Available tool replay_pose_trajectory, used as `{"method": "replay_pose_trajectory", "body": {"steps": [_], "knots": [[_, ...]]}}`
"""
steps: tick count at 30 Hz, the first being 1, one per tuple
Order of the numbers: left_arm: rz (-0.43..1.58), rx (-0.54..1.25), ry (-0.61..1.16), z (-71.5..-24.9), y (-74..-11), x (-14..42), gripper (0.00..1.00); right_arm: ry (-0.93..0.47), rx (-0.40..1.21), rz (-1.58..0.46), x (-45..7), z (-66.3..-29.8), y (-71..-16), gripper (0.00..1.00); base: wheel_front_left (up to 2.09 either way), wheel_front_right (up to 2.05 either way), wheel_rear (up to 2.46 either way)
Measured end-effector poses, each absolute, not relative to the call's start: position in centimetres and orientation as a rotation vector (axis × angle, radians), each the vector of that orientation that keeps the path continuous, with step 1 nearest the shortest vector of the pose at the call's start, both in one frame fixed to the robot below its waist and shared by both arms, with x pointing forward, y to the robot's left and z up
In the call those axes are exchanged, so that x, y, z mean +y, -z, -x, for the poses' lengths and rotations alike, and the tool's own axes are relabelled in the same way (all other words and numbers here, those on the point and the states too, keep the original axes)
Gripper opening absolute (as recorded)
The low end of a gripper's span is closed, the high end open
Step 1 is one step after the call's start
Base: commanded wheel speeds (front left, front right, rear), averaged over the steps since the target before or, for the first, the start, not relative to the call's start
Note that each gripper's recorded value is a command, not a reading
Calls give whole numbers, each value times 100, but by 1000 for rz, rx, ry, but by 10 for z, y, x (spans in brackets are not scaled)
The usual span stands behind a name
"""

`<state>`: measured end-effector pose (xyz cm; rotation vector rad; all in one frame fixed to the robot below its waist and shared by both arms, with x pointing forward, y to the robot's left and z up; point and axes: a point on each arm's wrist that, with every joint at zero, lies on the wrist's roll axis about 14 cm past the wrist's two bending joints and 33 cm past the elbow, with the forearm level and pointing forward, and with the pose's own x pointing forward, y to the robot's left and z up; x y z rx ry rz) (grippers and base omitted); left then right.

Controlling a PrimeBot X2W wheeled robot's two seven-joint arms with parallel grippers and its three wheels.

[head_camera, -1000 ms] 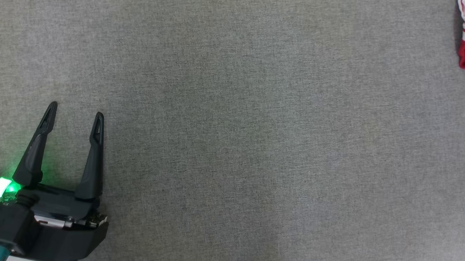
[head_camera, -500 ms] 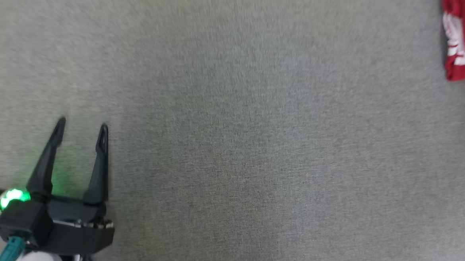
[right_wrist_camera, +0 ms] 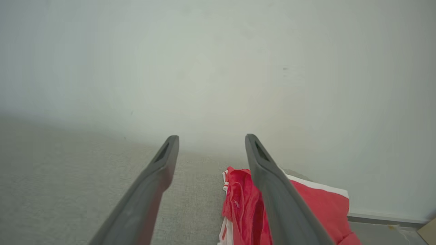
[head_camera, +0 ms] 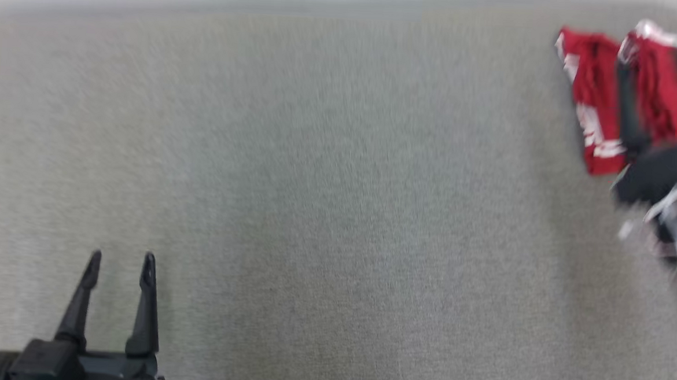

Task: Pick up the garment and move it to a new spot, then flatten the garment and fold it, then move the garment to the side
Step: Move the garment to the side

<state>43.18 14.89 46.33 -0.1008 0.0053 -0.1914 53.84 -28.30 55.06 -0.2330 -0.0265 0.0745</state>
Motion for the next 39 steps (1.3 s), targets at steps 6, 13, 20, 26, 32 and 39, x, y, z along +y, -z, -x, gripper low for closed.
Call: {"method": "replay_pose_trajectory", "body": {"steps": [6,13,20,26,32,39], "knots": [[93,-28,163,-408,-483,158,100,-97,-34,114,-256,-486,-535,100,0,0,0],[82,-74,116,-380,-503,175,100,-113,-52,27,-234,-440,-527,100,0,0,0],[86,-102,70,-359,-512,188,100,-137,-63,-59,-206,-406,-519,100,0,0,0],[84,-108,47,-348,-514,195,100,-132,-61,-105,-193,-384,-511,100,0,0,0],[86,-112,36,-345,-515,198,100,-121,-48,-142,-185,-364,-503,100,0,0,0],[92,-112,40,-345,-515,195,100,-103,-29,-162,-186,-348,-494,100,0,0,0]]}}
